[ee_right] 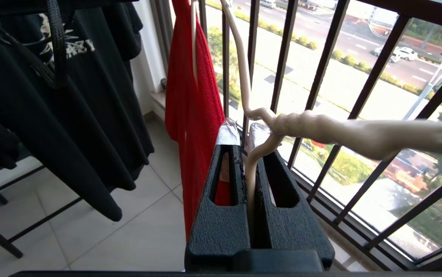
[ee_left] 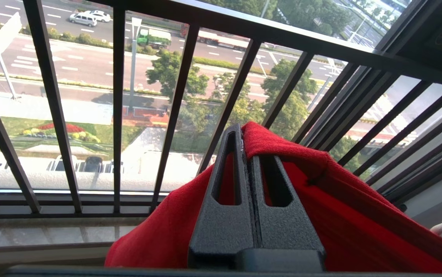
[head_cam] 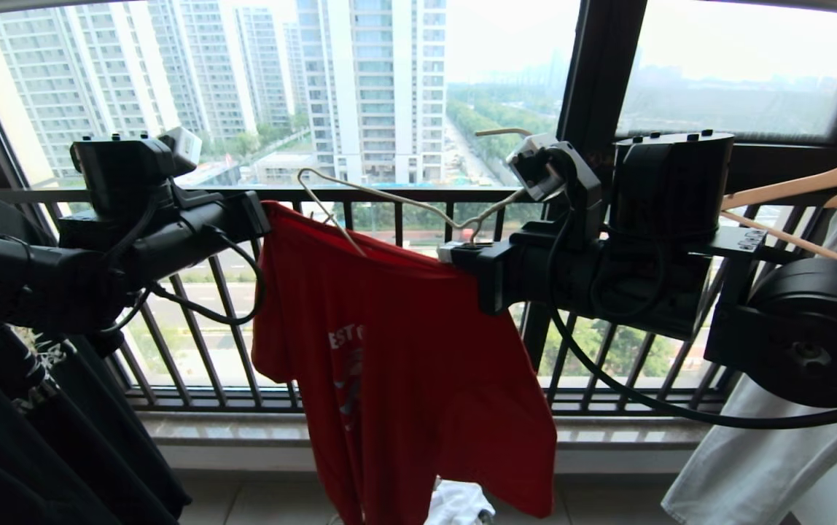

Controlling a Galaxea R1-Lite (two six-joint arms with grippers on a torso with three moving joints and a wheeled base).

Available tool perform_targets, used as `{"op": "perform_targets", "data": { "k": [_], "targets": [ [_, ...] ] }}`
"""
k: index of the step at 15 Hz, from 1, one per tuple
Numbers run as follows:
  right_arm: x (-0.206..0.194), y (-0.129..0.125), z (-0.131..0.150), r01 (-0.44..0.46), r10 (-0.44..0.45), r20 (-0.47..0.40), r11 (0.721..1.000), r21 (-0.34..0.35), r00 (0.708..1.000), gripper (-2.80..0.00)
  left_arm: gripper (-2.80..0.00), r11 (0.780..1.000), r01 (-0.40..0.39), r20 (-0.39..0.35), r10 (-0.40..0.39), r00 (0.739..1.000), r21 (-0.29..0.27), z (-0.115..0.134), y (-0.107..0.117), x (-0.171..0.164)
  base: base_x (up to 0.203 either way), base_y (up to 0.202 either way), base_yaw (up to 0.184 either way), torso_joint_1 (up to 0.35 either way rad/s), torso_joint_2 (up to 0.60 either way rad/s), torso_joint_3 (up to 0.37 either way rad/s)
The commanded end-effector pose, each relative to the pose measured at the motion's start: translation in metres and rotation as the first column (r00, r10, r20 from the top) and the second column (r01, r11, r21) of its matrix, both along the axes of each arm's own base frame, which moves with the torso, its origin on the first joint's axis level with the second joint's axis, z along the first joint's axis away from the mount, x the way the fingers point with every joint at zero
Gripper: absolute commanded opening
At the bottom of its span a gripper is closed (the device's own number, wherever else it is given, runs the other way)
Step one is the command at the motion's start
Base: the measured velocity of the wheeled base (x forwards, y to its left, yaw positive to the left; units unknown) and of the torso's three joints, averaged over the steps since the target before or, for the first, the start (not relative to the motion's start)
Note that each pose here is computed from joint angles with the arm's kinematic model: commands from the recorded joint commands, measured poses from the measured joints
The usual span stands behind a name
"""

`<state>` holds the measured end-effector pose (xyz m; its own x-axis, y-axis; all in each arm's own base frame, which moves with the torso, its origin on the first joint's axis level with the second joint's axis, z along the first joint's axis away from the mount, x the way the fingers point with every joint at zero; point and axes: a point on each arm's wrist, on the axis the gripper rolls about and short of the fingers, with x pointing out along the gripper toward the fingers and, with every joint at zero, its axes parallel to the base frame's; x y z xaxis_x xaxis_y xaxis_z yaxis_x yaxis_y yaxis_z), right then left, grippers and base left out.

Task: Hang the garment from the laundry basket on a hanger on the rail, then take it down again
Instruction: Take the clothes off the clothes rack

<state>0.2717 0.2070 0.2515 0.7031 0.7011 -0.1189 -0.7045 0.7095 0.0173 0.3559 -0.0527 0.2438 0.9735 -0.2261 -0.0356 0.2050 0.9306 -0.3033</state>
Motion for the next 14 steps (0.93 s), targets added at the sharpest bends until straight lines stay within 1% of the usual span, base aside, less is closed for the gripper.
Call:
{"op": "perform_targets", "data": {
  "k": [1, 4, 6, 7, 8, 11, 13, 14],
  "targets": [
    [0.0, 0.0, 0.001, -0.002, 0.002, 0.003, 1.0, 0.005, 1.0, -2.8, -2.8, 1.0, 0.002, -0.017, -0.002, 1.0, 0.003, -0.007, -0.002, 0.006, 0.0, 0.0, 0.0, 0.0, 0.0, 0.0],
    [0.0, 0.0, 0.001, -0.002, 0.002, 0.004, 1.0, 0.008, 1.0, -2.8, -2.8, 0.999, 0.03, -0.049, -0.03, 0.998, 0.012, -0.019, -0.015, 0.01, 0.0, 0.0, 0.0, 0.0, 0.0, 0.0],
    [0.0, 0.0, 0.003, 0.003, -0.003, 0.006, 1.0, 0.011, 1.0, -2.8, -2.8, 0.998, 0.053, -0.062, -0.052, 0.997, 0.018, -0.023, -0.023, 0.005, 0.0, 0.0, 0.0, 0.0, 0.0, 0.0],
    [0.0, 0.0, 0.004, 0.003, -0.003, 0.008, 1.0, 0.015, 1.0, -2.8, -2.8, 0.997, 0.063, -0.07, -0.06, 0.996, 0.036, -0.026, -0.024, 0.003, 0.0, 0.0, 0.0, 0.0, 0.0, 0.0],
    [0.001, 0.0, 0.004, 0.003, -0.003, 0.008, 1.0, 0.015, 1.0, -2.8, -2.8, 0.996, 0.074, -0.074, -0.07, 0.995, 0.059, -0.029, -0.027, 0.002, 0.0, 0.0, 0.0, 0.0, 0.0, 0.0],
    [0.001, 0.0, 0.004, 0.004, -0.004, 0.013, 1.0, 0.021, 1.0, -2.8, -2.8, 0.993, 0.094, -0.063, -0.09, 0.994, 0.065, -0.032, -0.034, 0.0, 0.0, 0.0, 0.0, 0.0, 0.0, 0.0],
    [0.005, 0.004, 0.003, 0.006, -0.008, 0.022, 0.998, 0.063, 1.0, -2.8, -2.8, 0.992, 0.112, -0.066, -0.108, 0.992, 0.065, -0.034, -0.041, -0.003, 0.0, 0.0, 0.0, 0.0, 0.0, 0.0],
    [0.009, 0.006, 0.002, 0.006, -0.009, 0.032, 0.996, 0.091, 0.999, -2.8, -2.8, 0.989, 0.132, -0.073, -0.127, 0.989, 0.067, -0.036, -0.048, -0.006, 0.0, 0.0, 0.0, 0.0, 0.0, 0.0]
  ]
}}
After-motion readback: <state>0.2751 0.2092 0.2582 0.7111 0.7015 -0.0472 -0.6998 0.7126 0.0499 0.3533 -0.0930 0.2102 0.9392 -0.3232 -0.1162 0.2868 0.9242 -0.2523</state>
